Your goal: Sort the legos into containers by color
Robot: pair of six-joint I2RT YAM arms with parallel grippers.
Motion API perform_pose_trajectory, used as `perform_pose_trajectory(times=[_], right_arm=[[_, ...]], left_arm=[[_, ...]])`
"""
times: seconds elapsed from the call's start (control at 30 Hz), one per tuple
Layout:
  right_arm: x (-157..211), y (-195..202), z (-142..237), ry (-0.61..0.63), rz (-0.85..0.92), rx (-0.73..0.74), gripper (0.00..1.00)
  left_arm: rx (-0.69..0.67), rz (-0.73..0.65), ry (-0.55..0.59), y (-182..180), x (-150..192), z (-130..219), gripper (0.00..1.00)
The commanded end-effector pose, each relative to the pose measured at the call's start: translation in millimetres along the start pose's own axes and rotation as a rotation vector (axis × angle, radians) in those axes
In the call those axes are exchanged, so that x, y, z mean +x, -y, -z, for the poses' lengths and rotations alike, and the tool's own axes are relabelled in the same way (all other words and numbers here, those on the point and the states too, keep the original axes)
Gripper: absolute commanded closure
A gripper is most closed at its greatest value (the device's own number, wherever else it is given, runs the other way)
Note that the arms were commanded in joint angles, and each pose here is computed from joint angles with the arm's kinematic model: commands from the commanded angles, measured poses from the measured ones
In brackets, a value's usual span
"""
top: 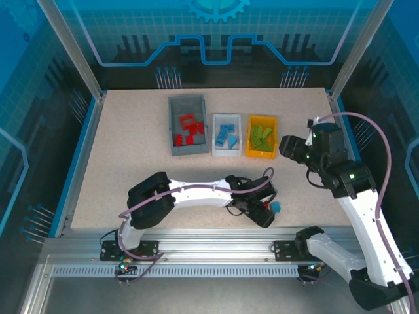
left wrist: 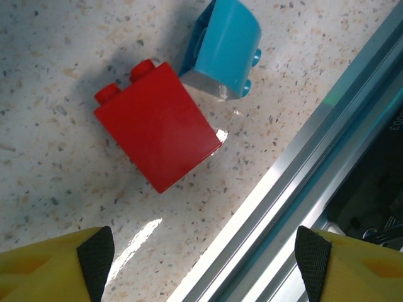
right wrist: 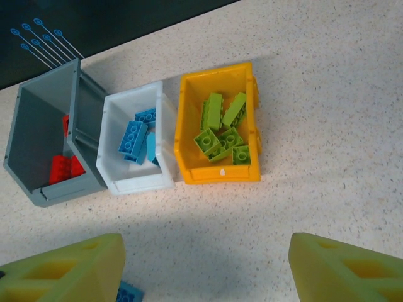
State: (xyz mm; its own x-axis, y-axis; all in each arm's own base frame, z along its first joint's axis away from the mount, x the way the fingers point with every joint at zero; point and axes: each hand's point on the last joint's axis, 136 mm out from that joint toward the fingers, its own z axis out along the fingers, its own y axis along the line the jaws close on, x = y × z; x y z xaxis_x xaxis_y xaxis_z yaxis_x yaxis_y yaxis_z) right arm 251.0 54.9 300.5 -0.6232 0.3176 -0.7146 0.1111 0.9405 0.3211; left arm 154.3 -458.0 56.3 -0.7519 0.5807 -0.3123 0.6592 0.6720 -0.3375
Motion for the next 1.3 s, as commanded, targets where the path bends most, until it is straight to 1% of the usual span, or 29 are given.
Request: perform_pose_trajectory(times=[0.0, 0.17, 0.33, 0.43, 0.53, 0.67, 0.8, 0.87, 0.93, 0.97, 1.1, 1.17, 1.27], right_arm=[[21.2, 12.4, 4.8, -0.065, -0.029, 0.028, 0.29], [24.4, 14.1, 10.3, -0.06, -0.043, 0.021, 0.29], [22.9, 12.7, 10.9, -0.056, -0.048, 0.014, 0.29], [22.5, 11.9, 10.5, -0.056, -0.047, 0.011, 0.3], [23.9, 11.6, 9.1, -0.062, -0.048, 0.008, 0.3], [26.1, 11.4, 6.6, -0.069, -0.05, 0.005, 0.31], [28.6, 10.2, 3.8, -0.08, -0.047, -0.003, 0.33], [29.7, 9.7, 3.0, -0.084, -0.044, -0.006, 0.33], [29.8, 9.3, 2.6, -0.087, -0.04, -0.007, 0.33], [29.9, 9.6, 2.5, -0.088, -0.041, -0.007, 0.33], [30.0, 5.1, 1.0, -0.092, -0.026, -0.03, 0.33], [29.8, 0.6, -0.5, -0.093, -0.013, -0.055, 0.34], [29.4, -21.0, -2.7, -0.104, 0.038, -0.169, 0.35]], left_arm=[[0.009, 0.02, -0.018, 5.1, -4.2, -8.7, 0.2], [-0.039, 0.029, -0.029, -0.2, -11.6, -21.4, 0.21], [-0.149, 0.045, -0.027, -18.3, -16.7, -32.5, 0.23], [-0.204, 0.049, -0.014, -29.0, -18.5, -35.8, 0.31], [-0.248, 0.048, 0.004, -36.7, -21.7, -35.6, 0.36], [-0.259, 0.043, 0.026, -38.6, -27.0, -34.5, 0.42], [-0.25, 0.041, 0.047, -39.3, -31.0, -31.9, 0.55], [-0.246, 0.034, 0.053, -38.5, -32.3, -30.7, 0.57], [-0.247, 0.028, 0.059, -38.5, -33.5, -28.4, 0.64], [-0.249, 0.028, 0.064, -39.1, -34.0, -26.8, 0.64], [-0.287, 0.039, 0.102, -47.0, -36.7, -7.7, 0.65], [-0.296, 0.065, 0.133, -54.6, -39.3, 12.8, 0.65], [-0.309, 0.137, 0.189, -75.7, -40.6, 54.0, 0.65]])
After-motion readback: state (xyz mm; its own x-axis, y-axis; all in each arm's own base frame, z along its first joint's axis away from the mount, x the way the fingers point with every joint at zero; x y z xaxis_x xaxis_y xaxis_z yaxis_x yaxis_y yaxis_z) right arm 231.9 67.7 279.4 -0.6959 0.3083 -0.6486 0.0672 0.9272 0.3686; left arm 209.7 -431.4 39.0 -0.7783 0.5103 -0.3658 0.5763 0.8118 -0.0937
